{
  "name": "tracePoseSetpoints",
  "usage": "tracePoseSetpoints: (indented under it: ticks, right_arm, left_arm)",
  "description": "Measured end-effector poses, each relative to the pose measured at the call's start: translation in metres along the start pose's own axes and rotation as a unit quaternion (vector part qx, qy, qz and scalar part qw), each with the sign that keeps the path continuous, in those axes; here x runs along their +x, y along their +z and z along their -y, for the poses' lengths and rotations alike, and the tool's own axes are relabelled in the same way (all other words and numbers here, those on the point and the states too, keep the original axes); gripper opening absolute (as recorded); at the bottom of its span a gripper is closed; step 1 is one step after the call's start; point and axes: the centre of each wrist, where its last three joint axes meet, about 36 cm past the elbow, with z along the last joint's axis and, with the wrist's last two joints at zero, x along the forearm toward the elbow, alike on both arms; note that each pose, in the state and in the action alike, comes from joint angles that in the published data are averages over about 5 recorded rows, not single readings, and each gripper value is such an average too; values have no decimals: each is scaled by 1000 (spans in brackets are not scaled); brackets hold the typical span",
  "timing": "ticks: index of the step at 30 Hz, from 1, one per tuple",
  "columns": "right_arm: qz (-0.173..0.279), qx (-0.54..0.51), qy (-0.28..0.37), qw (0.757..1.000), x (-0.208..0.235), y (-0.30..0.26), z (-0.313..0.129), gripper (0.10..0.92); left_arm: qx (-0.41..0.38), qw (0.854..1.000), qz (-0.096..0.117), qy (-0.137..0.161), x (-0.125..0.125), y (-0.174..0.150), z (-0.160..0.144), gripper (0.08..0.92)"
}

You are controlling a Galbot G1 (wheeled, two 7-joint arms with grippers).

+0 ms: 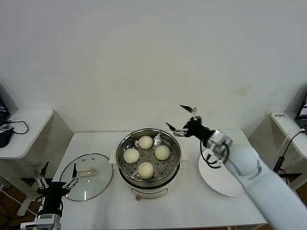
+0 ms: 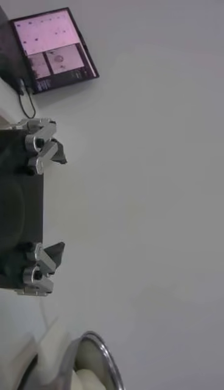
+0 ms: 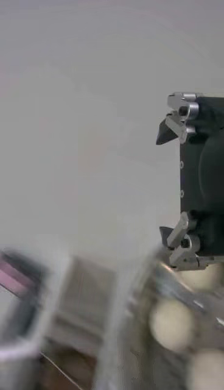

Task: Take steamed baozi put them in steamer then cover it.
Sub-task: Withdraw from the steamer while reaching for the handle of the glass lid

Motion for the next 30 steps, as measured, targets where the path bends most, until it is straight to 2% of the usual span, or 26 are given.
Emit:
tracePoseSetpoints:
  ticks: [3, 6, 10, 13, 16, 20, 23, 26, 30]
  right_arm:
    - [14, -39, 70, 997, 35, 21, -5, 823]
    - [10, -66, 137, 988, 76, 39, -10, 823]
    - [-9, -85, 214, 973, 128, 52, -14, 823]
    - [-23, -93, 255, 962, 158, 56, -20, 823]
    - [-35, -98, 280, 954, 180, 58, -30, 823]
    - [-47, -104, 307, 945, 203, 57, -40, 823]
    - [-55, -105, 324, 938, 218, 56, -46, 823]
    - [-61, -105, 338, 933, 229, 53, -51, 823]
    - [-68, -105, 350, 928, 239, 51, -59, 823]
  left_arm:
    - [-43, 999, 4, 1, -4, 9, -2, 823]
    - [-107, 994, 8, 7, -6, 21, -5, 823]
    - [-217, 976, 24, 18, -9, 40, -12, 823]
    - [-304, 951, 41, 32, -13, 54, -17, 823]
    - [-384, 920, 52, 52, -17, 70, -19, 823]
    - [-472, 875, 62, 85, -23, 90, -19, 823]
    - [-517, 847, 64, 107, -28, 101, -18, 823]
    - [-546, 826, 64, 125, -35, 110, -18, 823]
    - [-571, 807, 63, 138, -47, 120, -19, 823]
